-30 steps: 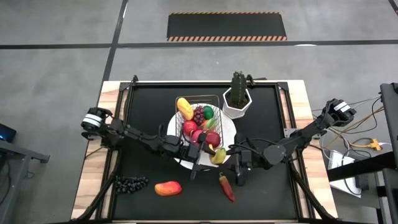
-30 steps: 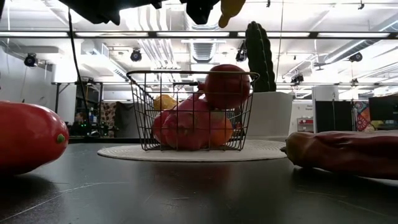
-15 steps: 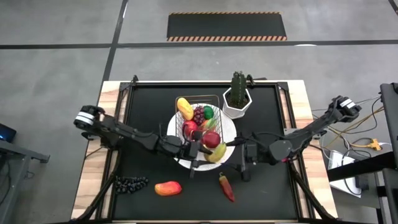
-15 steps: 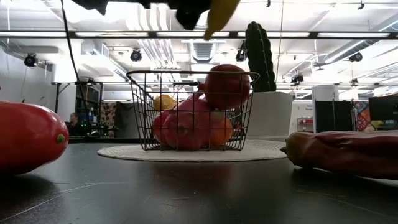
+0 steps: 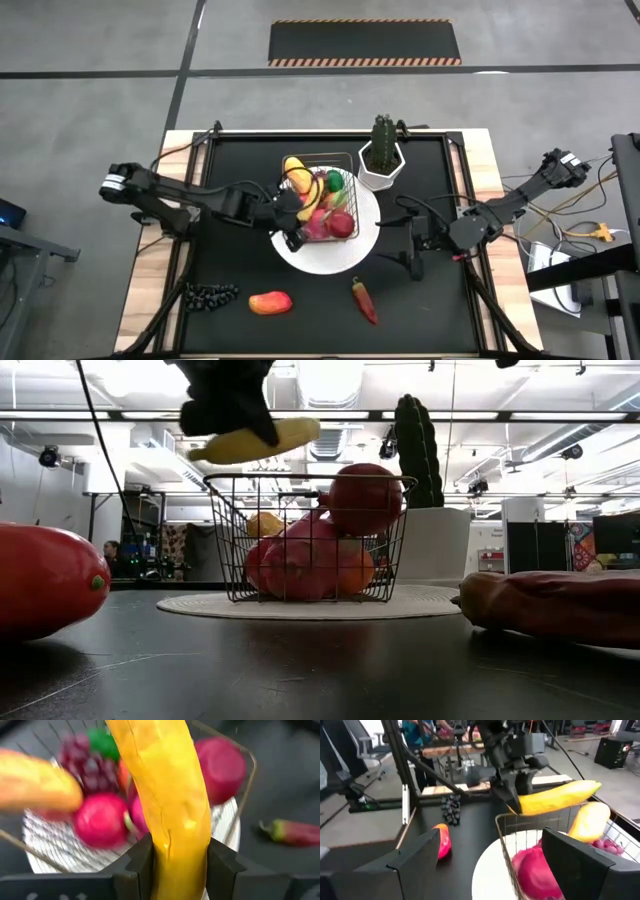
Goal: Build produce basket
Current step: Put the banana into the gold wire basket
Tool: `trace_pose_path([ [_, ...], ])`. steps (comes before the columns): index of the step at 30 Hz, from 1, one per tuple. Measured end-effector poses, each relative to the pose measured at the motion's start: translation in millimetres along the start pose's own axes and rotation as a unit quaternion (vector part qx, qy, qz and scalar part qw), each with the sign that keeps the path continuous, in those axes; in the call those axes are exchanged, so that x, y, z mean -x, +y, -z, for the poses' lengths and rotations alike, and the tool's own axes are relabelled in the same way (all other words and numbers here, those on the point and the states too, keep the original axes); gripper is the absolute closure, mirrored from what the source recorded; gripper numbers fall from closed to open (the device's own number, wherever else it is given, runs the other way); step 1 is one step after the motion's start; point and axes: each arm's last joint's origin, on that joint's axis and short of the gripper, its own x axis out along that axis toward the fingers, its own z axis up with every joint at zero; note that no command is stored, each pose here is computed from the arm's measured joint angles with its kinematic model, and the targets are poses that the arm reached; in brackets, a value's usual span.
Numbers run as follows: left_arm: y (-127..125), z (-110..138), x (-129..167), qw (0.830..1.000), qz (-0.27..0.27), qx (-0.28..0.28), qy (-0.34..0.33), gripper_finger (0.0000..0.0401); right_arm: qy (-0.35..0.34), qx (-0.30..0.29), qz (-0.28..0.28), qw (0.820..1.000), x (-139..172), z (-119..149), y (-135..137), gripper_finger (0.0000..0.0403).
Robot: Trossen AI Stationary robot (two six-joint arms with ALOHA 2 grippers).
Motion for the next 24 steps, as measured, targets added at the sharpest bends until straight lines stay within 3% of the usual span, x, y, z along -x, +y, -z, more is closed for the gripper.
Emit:
trace_pose_path([
  [4,7.9,-10.0,-1.1,0.997,-0.011,0.043,0.069,0.0291,0.012,0.009,0.003,1.0,0.7,2.4,-0.9,0.0075],
  [9,12.9,-27.0,-17.7,0.987,0.04,0.08,0.135,0.0291,0.034,0.026,0.007,0.999,-2.3,8.3,-0.4,0.0075],
  [13,16.5,-45.6,-24.4,0.98,0.073,0.105,0.156,0.0291,0.049,0.034,0.01,0.998,-4.8,12.7,0.2,0.0075],
  [19,25.5,-53.9,-28.9,0.972,0.051,0.146,0.176,0.0289,0.074,0.044,0.016,0.996,-7.6,20.2,0.3,0.0075],
  [24,28.6,-53.8,-31.3,0.968,0.042,0.173,0.178,0.026,0.077,0.046,0.016,0.996,-8.1,22.3,0.0,0.0075],
])
